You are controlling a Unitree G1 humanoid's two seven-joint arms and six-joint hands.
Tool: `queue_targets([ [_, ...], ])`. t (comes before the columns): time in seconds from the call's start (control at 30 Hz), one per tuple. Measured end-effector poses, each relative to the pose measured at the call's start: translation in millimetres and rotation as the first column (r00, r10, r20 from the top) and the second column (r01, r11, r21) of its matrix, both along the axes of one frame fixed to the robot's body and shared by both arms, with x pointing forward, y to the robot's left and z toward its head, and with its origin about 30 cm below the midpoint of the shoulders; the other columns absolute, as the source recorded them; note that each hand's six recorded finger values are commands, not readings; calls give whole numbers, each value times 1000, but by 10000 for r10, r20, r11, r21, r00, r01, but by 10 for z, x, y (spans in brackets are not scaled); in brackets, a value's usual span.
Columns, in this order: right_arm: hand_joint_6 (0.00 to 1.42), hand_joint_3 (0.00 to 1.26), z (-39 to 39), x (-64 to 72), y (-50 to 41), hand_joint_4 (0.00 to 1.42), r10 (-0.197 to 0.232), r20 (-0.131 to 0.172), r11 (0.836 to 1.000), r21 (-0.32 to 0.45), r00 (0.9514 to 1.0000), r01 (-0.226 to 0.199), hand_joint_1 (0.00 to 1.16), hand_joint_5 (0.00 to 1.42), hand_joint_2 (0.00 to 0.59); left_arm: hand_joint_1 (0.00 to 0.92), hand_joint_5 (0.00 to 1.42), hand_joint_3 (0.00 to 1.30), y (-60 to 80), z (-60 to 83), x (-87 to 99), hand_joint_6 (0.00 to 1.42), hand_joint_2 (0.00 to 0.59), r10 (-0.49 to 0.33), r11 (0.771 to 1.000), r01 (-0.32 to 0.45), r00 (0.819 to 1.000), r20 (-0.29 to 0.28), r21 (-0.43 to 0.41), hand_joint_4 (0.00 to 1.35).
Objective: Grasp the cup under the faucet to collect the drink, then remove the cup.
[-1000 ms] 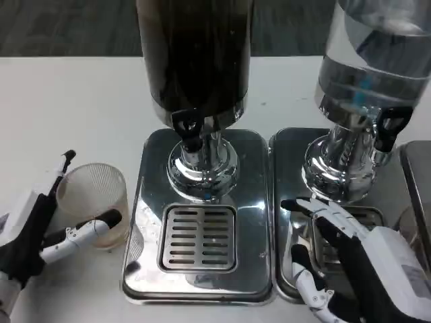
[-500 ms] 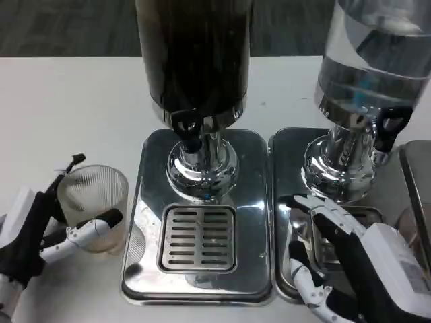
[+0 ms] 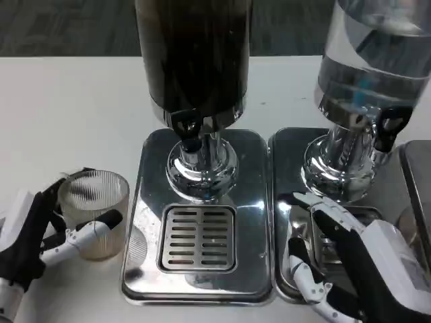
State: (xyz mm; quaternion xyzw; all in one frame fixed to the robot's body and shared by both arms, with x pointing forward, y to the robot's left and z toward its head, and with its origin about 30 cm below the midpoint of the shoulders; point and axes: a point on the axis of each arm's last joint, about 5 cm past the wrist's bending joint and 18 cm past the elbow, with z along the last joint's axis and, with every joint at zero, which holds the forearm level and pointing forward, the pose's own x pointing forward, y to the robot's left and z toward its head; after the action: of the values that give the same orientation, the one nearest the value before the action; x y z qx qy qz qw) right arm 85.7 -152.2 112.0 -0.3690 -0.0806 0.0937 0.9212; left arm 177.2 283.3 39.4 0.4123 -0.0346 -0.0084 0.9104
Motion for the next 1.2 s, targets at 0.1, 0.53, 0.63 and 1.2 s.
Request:
queue_targets([
  [0.1, 164, 234, 1, 0, -4, 173, -6, -14, 10000, 24, 10000, 6, 499, 122, 543, 187, 763, 345, -5, -7, -8, 889, 216, -42, 10000, 42, 10000, 18, -74, 472],
  [0.53, 163, 232, 2, -1, -28, 183, -121, -36, 9999, 94, 9999, 121, 498, 122, 543, 186, 780, 375, -26, -8, -25, 927, 218, -16, 9993, 36, 9986, 531, -367, 500],
  [0.63, 162, 232, 2, -3, -30, 187, -128, -48, 9999, 104, 9999, 129, 498, 122, 543, 186, 788, 394, -32, 3, -24, 935, 218, -95, 9991, 124, 9976, 687, -416, 503],
  [1.2, 162, 232, -7, -26, -34, 197, -198, -170, 9997, 171, 9997, 201, 496, 122, 546, 183, 790, 431, -68, 128, 8, 957, 216, -214, 9932, 414, 9835, 1795, -1087, 533],
])
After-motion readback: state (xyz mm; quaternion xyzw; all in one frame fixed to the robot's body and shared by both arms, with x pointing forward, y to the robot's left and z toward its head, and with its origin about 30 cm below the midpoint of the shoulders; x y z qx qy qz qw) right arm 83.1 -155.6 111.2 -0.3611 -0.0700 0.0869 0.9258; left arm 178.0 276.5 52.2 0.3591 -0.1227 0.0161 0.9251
